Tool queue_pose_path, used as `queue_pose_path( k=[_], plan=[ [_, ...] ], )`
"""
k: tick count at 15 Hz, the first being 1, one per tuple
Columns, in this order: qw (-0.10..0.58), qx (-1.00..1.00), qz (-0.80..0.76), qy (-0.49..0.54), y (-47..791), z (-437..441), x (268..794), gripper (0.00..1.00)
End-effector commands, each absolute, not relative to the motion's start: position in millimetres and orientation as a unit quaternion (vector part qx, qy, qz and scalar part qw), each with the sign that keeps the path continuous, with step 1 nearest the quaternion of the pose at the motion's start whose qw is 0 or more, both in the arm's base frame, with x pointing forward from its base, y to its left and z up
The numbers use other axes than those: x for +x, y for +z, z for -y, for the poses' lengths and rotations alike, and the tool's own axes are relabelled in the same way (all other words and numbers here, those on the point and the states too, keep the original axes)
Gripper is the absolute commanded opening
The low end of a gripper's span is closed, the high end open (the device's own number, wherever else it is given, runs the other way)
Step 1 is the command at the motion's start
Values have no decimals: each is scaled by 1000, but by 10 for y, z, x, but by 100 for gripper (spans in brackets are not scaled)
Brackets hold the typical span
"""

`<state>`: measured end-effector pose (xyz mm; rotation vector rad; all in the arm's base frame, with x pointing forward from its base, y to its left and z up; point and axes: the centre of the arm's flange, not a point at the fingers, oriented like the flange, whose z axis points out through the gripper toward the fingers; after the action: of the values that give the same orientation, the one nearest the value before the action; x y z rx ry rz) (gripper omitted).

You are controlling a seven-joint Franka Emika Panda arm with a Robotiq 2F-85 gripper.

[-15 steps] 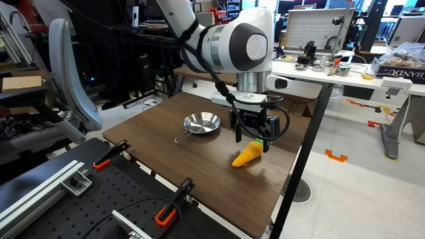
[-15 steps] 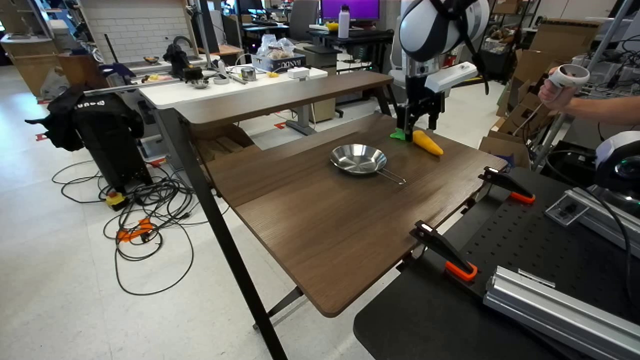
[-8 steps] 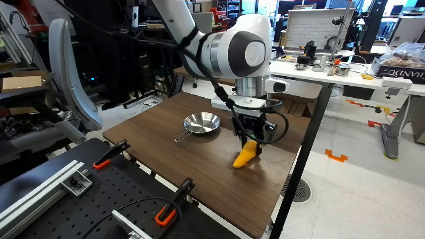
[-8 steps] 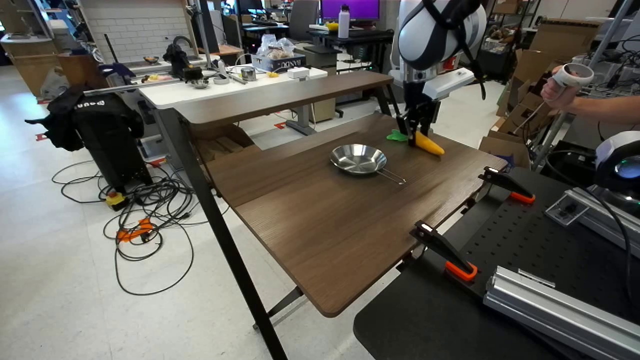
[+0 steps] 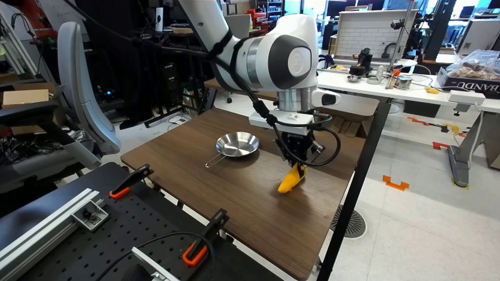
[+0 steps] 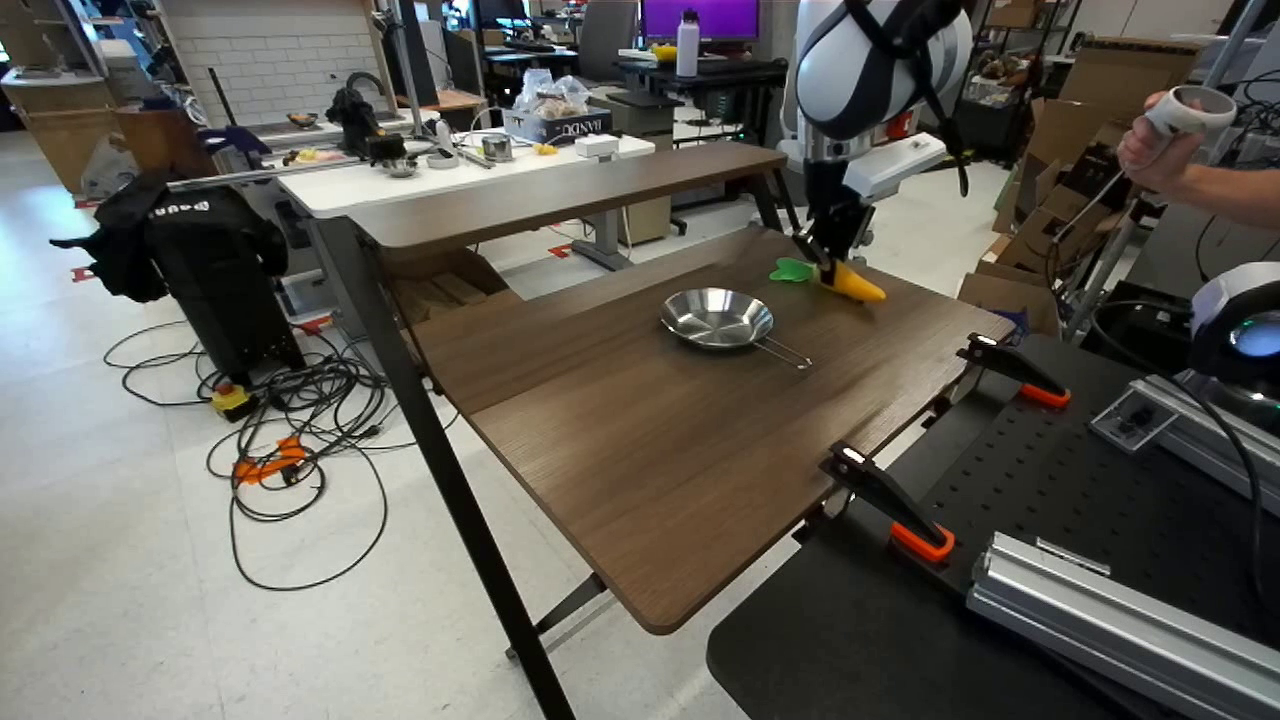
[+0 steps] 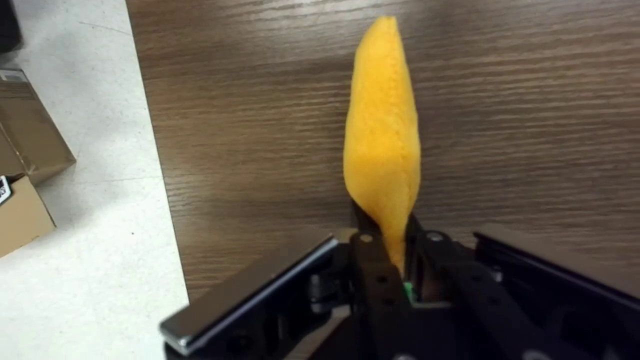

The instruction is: Put the stuffed carrot in the pan

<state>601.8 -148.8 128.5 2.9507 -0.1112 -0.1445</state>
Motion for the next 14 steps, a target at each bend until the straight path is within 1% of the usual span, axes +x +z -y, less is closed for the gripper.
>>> queue_pose_path(
  k=[1,9,14],
  plan=[
    [101,994,32,-28,1512,1374,5972,3],
    [87,996,-7,12,2116,744,6045,3],
    [74,996,-40,27,2279,218,6062,3]
  ],
)
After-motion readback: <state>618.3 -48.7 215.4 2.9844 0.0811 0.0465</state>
